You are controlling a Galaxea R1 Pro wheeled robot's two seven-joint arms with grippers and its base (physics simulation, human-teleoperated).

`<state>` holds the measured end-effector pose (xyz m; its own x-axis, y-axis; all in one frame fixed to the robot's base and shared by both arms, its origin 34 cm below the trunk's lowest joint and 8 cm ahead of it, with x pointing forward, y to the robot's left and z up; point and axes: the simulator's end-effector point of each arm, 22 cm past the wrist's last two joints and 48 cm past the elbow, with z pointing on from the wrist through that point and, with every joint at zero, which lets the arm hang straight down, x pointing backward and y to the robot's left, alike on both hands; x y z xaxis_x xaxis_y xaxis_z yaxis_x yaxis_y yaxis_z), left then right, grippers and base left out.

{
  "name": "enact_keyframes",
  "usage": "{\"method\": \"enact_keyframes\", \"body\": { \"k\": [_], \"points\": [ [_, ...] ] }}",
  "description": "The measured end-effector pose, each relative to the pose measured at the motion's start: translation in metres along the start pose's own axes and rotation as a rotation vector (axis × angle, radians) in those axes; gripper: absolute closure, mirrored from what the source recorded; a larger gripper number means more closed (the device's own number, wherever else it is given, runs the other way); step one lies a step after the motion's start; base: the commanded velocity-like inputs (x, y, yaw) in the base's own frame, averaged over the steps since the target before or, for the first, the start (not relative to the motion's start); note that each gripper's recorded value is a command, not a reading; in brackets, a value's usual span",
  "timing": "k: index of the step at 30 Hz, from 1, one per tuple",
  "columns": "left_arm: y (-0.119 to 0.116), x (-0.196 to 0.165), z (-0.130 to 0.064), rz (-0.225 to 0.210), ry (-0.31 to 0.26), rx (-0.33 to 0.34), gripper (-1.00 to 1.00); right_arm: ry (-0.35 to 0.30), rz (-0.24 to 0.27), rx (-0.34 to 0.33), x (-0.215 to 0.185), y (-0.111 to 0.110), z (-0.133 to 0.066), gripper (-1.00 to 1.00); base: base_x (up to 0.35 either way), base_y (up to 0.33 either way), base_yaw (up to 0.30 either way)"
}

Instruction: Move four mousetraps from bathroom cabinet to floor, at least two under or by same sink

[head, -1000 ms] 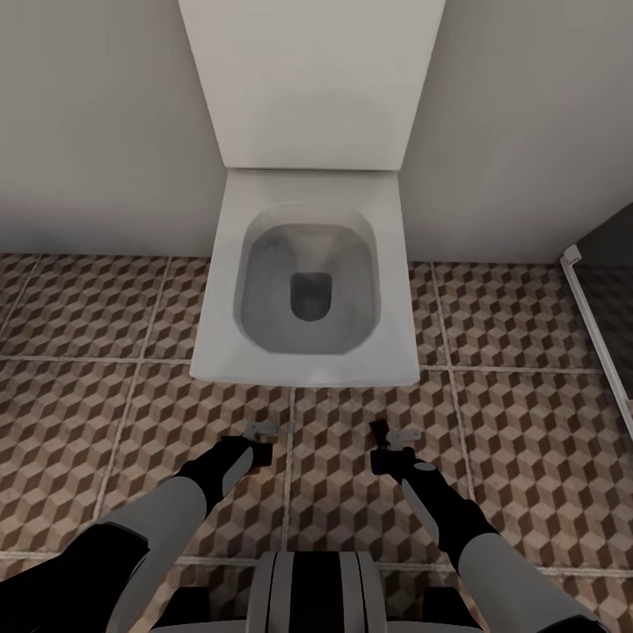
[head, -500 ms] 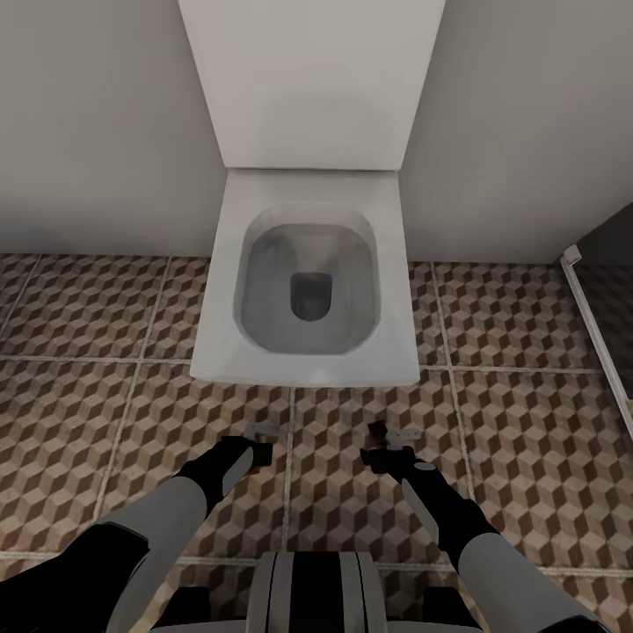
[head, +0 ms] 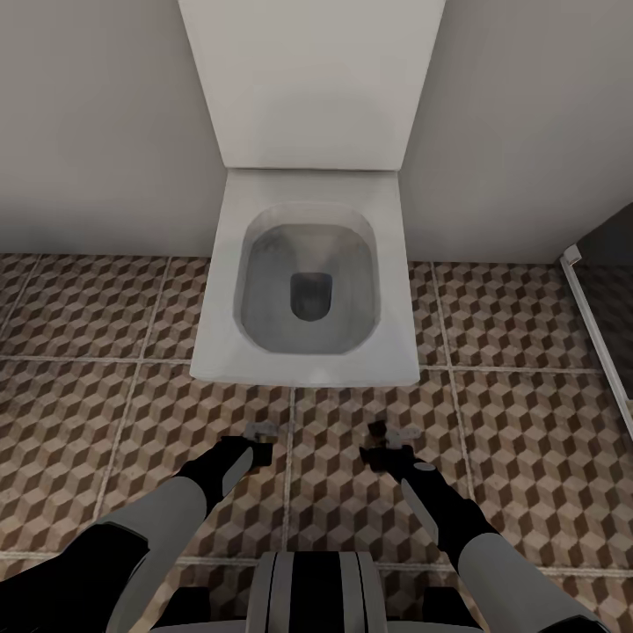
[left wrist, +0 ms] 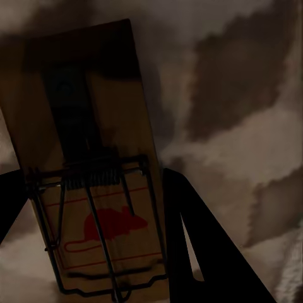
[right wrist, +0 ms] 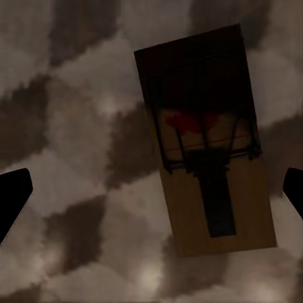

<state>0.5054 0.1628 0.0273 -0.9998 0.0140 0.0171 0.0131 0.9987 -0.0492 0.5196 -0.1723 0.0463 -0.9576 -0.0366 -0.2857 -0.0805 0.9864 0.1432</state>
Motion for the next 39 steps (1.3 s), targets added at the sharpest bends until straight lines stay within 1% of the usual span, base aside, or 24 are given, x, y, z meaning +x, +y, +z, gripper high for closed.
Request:
{"method": "enact_keyframes", "body": {
  "k": [4, 8, 17, 24, 33, 35, 37, 38, 39],
  "points": [
    [0.0, 0.0, 0.0, -0.001, -0.001, 0.002, 1.0, -0.034, -0.003, -0.001, -0.007, 0.001, 0.0, -1.0, 0.0, 0.0, 0.0],
    [0.0, 0.0, 0.0, -0.002, -0.001, 0.001, 1.0, -0.05, -0.005, -0.001, -0.011, 0.0, 0.0, -1.0, 0.0, 0.0, 0.0],
    [0.0, 0.0, 0.0, 0.001, -0.003, -0.003, 1.0, -0.052, -0.006, 0.001, -0.011, -0.001, 0.0, -1.0, 0.0, 0.0, 0.0],
    [0.0, 0.0, 0.0, -0.003, -0.003, -0.004, 1.0, -0.086, -0.006, -0.003, -0.019, 0.0, -0.001, -1.0, 0.0, 0.0, 0.0],
    [0.0, 0.0, 0.001, -0.005, -0.005, -0.003, 1.0, -0.094, -0.008, -0.007, -0.021, 0.003, -0.001, -1.0, 0.0, 0.0, 0.0],
    [0.001, 0.0, 0.001, -0.002, -0.011, -0.006, 1.0, -0.094, -0.016, -0.011, -0.02, 0.005, -0.001, -1.0, 0.0, 0.0, 0.0],
    [0.001, 0.001, 0.002, -0.002, -0.016, -0.006, 1.0, -0.092, -0.039, -0.022, -0.019, 0.012, -0.001, -1.0, 0.0, 0.0, 0.0],
    [0.001, 0.001, 0.002, -0.002, -0.017, -0.004, 1.0, -0.097, -0.061, -0.031, -0.019, 0.017, -0.001, -1.0, 0.0, 0.0, 0.0],
    [0.001, 0.001, 0.002, -0.003, -0.018, -0.004, 1.0, -0.104, -0.067, -0.035, -0.02, 0.019, -0.001, -1.0, 0.0, 0.0, 0.0]
  ]
}}
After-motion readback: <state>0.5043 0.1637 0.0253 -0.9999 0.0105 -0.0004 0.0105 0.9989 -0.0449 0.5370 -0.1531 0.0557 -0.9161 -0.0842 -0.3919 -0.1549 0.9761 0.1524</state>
